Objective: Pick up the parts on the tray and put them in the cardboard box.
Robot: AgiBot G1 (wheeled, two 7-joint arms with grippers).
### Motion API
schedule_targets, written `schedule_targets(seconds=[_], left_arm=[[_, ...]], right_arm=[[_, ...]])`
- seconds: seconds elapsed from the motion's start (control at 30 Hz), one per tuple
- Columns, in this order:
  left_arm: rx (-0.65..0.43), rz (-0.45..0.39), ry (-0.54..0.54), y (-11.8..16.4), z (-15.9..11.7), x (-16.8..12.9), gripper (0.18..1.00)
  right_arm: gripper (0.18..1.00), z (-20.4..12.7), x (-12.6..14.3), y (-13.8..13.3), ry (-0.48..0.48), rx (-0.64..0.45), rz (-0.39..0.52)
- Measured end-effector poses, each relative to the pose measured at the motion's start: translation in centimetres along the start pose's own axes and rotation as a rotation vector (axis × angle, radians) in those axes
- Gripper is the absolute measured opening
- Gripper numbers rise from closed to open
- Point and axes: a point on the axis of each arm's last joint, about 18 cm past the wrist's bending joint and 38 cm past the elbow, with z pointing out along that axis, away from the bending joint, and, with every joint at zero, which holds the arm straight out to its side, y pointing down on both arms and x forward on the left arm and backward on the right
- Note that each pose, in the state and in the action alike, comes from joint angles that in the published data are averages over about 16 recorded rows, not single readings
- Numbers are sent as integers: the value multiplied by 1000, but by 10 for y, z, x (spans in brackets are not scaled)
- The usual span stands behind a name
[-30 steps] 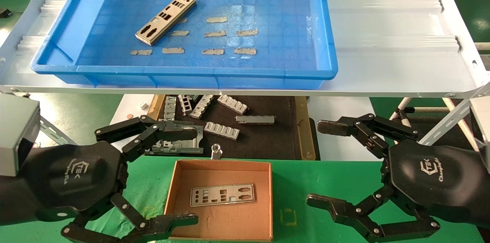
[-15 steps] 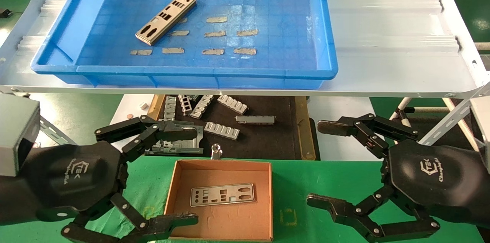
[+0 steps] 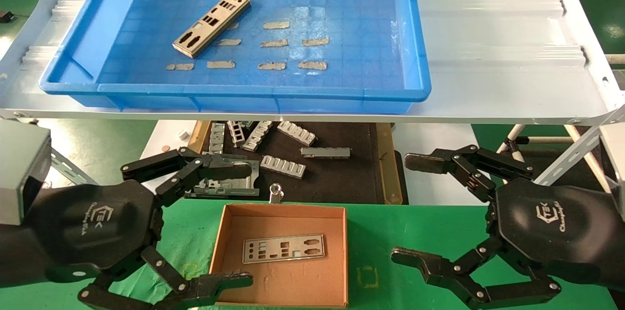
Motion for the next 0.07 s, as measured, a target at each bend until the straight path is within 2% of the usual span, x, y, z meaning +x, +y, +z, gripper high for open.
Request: schedule_targets(seconds=[0.07], left_arm=[[0,0,0,0,0,0,1001]], right_arm=[[1001,0,0,0,0,0,0]])
